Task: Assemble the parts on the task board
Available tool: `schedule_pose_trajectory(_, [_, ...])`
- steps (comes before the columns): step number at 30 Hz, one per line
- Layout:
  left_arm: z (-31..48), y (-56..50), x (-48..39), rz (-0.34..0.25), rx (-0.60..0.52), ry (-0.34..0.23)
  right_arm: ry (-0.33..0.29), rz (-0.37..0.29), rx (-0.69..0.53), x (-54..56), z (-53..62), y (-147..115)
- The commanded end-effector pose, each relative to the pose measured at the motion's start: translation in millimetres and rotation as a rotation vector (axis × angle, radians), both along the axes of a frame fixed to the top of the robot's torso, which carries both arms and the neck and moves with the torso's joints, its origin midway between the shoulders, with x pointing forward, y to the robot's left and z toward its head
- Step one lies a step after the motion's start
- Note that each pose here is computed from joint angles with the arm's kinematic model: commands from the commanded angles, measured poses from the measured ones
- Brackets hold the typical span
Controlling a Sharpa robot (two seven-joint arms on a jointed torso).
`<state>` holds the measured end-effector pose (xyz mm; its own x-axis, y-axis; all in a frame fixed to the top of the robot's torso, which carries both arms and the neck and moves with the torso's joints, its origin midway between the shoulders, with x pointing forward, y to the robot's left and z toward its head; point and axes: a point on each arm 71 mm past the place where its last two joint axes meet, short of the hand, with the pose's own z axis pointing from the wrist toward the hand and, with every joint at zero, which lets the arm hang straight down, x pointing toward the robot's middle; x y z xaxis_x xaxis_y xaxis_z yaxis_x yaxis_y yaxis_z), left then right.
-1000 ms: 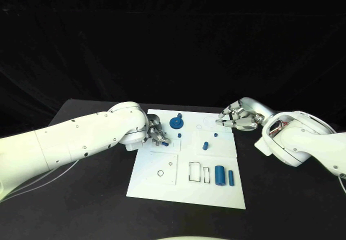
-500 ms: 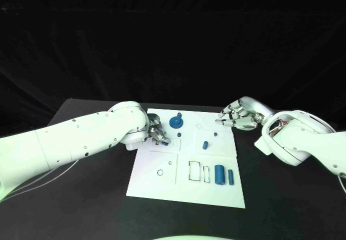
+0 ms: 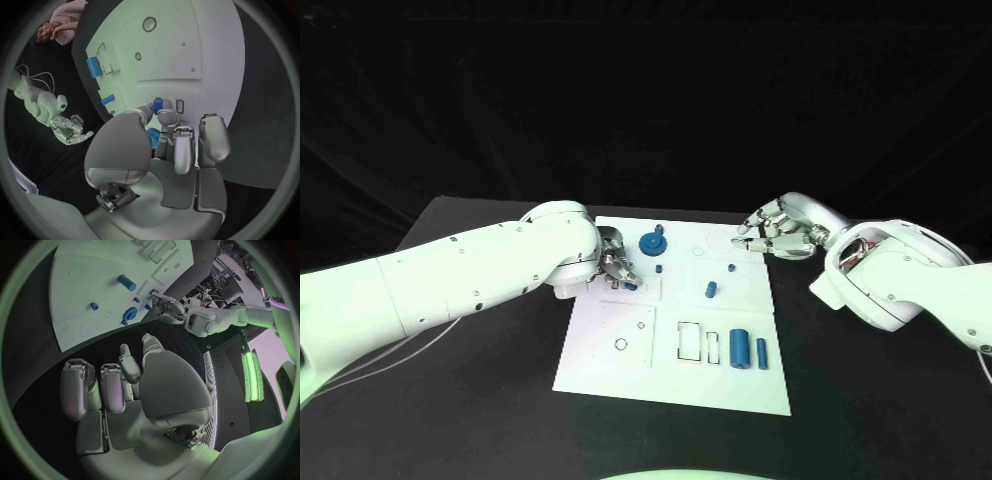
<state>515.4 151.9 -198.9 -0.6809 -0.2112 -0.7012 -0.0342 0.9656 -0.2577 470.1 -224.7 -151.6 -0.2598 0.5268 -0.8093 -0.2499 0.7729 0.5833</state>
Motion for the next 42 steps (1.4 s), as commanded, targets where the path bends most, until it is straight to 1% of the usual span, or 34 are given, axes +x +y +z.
schedule_pose_trajectory(1, [-3.7, -4.1, -3.2, -0.018, 0.017, 0.032, -0.002, 0.006, -0.006, -0.7, -0.1, 0.7])
schedule_pose_trajectory(21, [-4.6, -8.2, -1.8, -0.019, 0.029, 0.036, 0.000, 0.009, -0.007, -1.1, -0.2, 0.8])
schedule_pose_trajectory(42, [-5.4, -4.5, 0.7, 0.009, 0.024, 0.036, 0.014, 0.017, -0.015, -1.6, -1.2, 0.9])
